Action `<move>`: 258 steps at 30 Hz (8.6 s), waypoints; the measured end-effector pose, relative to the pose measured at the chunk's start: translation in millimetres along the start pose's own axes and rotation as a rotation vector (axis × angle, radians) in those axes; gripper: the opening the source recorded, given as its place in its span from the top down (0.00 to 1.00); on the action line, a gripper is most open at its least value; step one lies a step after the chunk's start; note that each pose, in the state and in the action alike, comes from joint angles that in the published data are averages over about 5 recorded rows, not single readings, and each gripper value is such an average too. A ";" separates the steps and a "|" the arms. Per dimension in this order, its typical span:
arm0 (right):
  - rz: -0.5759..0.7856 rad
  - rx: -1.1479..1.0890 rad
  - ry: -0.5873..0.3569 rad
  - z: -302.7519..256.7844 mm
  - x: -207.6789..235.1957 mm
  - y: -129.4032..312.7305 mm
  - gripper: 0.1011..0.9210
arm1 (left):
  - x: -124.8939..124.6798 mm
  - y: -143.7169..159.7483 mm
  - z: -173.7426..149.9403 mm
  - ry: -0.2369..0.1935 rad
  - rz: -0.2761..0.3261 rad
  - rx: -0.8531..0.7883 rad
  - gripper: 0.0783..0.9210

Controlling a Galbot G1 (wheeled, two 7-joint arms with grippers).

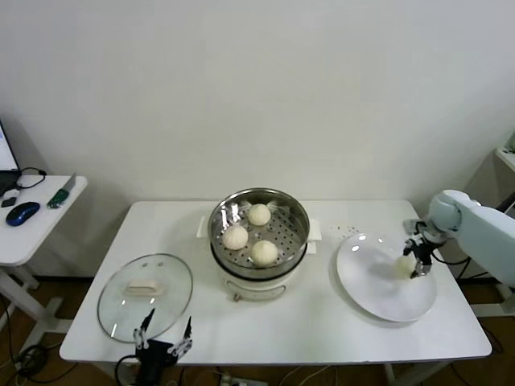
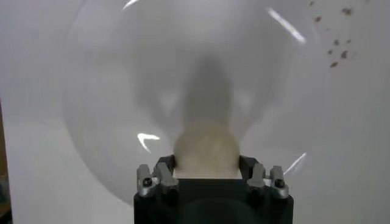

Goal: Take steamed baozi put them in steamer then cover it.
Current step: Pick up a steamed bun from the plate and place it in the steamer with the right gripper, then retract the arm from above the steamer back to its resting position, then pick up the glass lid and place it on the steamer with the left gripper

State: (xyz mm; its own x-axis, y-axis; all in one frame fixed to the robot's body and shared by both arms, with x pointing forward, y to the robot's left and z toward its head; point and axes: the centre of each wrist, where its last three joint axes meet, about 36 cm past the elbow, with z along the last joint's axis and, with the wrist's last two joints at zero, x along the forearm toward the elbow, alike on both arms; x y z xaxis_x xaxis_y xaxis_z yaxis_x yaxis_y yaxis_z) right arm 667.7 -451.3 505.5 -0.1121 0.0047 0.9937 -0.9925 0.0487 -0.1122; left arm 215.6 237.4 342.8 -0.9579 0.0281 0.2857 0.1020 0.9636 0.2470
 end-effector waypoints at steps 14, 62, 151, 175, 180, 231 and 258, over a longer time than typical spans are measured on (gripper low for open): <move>0.127 0.060 -0.163 -126.1 144.6 -61.4 0.29 | 0.2 -7.2 -0.9 -0.019 0.063 -0.012 0.12; -0.029 0.232 -0.103 -340.1 79.8 -48.4 0.19 | 0.8 5.6 5.4 -0.019 0.064 0.005 0.12; 0.911 -1.094 -1.126 5.8 -121.7 318.4 0.12 | -94.3 67.7 43.2 0.073 -0.195 -1.521 0.12; 0.907 -1.143 -1.050 18.0 -146.1 364.7 0.12 | -153.1 81.4 57.3 0.106 -0.248 -1.512 0.12; 0.903 -1.140 -1.040 16.1 -151.0 368.6 0.12 | -156.8 82.3 59.0 0.111 -0.243 -1.485 0.26; 0.913 -1.029 -0.970 12.0 -159.8 336.3 0.12 | -90.8 74.1 -97.1 -0.004 -0.580 -1.329 0.92; 0.933 -0.987 -0.920 1.2 -163.3 316.6 0.12 | -166.9 -71.2 -205.5 -0.198 -0.401 -1.266 0.92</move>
State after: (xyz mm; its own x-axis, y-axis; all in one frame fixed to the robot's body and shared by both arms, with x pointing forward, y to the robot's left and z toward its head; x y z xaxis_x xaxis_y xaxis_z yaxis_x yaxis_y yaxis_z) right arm 371.7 -437.8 307.7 -0.9664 -0.1463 0.2115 -0.1955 0.9522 -0.2347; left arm 423.3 109.5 467.8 -0.9914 -0.0552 -0.1188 -0.1196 0.0102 0.9928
